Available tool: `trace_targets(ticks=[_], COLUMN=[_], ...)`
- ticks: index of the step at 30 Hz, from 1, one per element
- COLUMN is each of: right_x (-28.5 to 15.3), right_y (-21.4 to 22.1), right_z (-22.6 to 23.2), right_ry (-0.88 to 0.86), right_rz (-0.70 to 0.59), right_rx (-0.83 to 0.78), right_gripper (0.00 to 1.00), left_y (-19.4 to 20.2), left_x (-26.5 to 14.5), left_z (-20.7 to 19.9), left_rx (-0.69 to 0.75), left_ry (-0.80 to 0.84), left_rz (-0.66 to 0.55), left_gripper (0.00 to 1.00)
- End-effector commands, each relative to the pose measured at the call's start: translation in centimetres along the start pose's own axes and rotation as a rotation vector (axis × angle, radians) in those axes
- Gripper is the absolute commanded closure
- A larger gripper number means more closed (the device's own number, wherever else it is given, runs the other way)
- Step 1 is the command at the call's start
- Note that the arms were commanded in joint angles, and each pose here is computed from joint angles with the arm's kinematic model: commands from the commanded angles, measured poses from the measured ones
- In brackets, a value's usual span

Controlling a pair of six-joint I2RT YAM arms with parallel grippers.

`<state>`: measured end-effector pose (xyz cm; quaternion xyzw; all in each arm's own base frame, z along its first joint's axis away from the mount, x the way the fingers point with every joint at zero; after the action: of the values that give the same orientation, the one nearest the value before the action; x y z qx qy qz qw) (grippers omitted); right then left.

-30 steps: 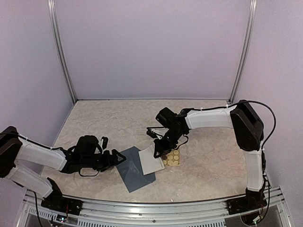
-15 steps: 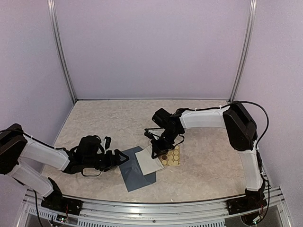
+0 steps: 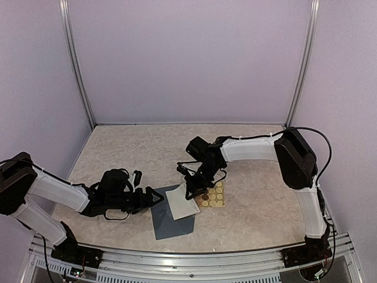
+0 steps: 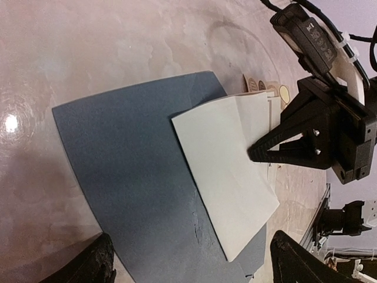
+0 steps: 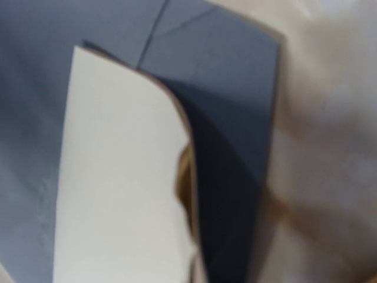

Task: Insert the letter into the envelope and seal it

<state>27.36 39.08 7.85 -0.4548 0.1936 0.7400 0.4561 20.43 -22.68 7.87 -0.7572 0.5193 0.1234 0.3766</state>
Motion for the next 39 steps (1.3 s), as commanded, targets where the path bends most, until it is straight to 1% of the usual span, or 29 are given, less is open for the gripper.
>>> trace_targets(ticks=[1, 5, 9, 12, 14, 17, 21, 25, 28, 30, 31, 32, 33, 36, 37, 38, 39], right_x=[-0.9, -1.8, -1.7, -2.9, -4.3, -6.8, -9.5, -11.9, -12.7, -12.9, -12.9, -12.9, -12.8, -12.9, -12.9, -13.0, -13.0], right_y=[-0.4, -0.3, -0.1, -0.3, -0.3, -0.1, 1.2, 2.1, 2.7, 3.0, 3.1, 3.2, 3.3, 3.4, 3.4, 3.4, 3.5], right_z=[1.1, 1.8, 2.0, 2.7, 3.4, 5.4, 7.9, 9.8, 10.5, 11.1, 11.3, 11.5, 11.7, 12.0, 12.0, 12.1, 12.1], right_ry=[-0.054, -0.142, -0.174, -0.189, -0.208, -0.299, -0.468, -0.589, -0.642, -0.672, -0.680, -0.686, -0.691, -0.707, -0.711, -0.716, -0.724], right_rz=[-0.060, -0.112, -0.121, -0.158, -0.197, -0.264, -0.320, -0.365, -0.363, -0.358, -0.353, -0.349, -0.347, -0.353, -0.356, -0.362, -0.363], right_rx=[0.013, 0.030, 0.034, 0.002, -0.037, -0.134, -0.267, -0.373, -0.408, -0.438, -0.445, -0.451, -0.455, -0.460, -0.457, -0.455, -0.453], right_gripper=[1.00, 1.00, 1.00, 1.00, 1.00, 1.00, 1.00, 1.00, 1.00, 1.00, 1.00, 1.00, 1.00, 1.00, 1.00, 1.00, 1.00], left_y=[1.3, 1.4, 1.4, 1.2, 0.2, -1.5, -3.2, -3.8, -3.6, -3.5, -3.4, -3.3, -3.2, -3.0, -2.9, -2.8, -2.7], left_x=[0.2, 0.1, 0.1, -0.3, -1.3, -3.0, -5.6, -7.2, -7.8, -8.4, -8.6, -8.8, -9.0, -9.2, -9.3, -9.3, -9.3], left_z=[1.0, 0.9, 1.0, 1.6, 1.0, -1.1, -4.9, -7.5, -8.9, -9.8, -10.3, -10.7, -11.0, -11.4, -11.4, -11.3, -11.2], left_rx=[-0.021, -0.023, -0.019, -0.003, 0.015, 0.069, 0.154, 0.208, 0.235, 0.256, 0.264, 0.268, 0.271, 0.276, 0.274, 0.269, 0.265], left_ry=[-0.045, -0.038, -0.044, -0.099, -0.087, -0.007, 0.161, 0.299, 0.392, 0.465, 0.501, 0.532, 0.556, 0.593, 0.601, 0.605, 0.606], left_rz=[0.057, 0.061, 0.059, 0.031, -0.020, -0.096, -0.169, -0.174, -0.155, -0.153, -0.152, -0.150, -0.150, -0.152, -0.153, -0.153, -0.157], left_gripper=[0.13, 0.13, 0.13, 0.13, 0.13, 0.12, 0.11, 0.09, 0.11, 0.20, 0.30, 0.43, 0.59, 0.88, 0.96, 1.00, 1.00])
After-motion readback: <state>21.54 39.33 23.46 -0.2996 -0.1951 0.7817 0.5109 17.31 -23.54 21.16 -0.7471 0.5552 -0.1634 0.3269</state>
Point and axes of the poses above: each gripper's point midway between its finger pads, its own x axis out along the fingers, its own z axis along the line the jaws close on, y = z × x, the point moved 6 cm from there along -x, back along the fingers, and after that the axes turned 4 degrees about x, right-handed, at the moved point
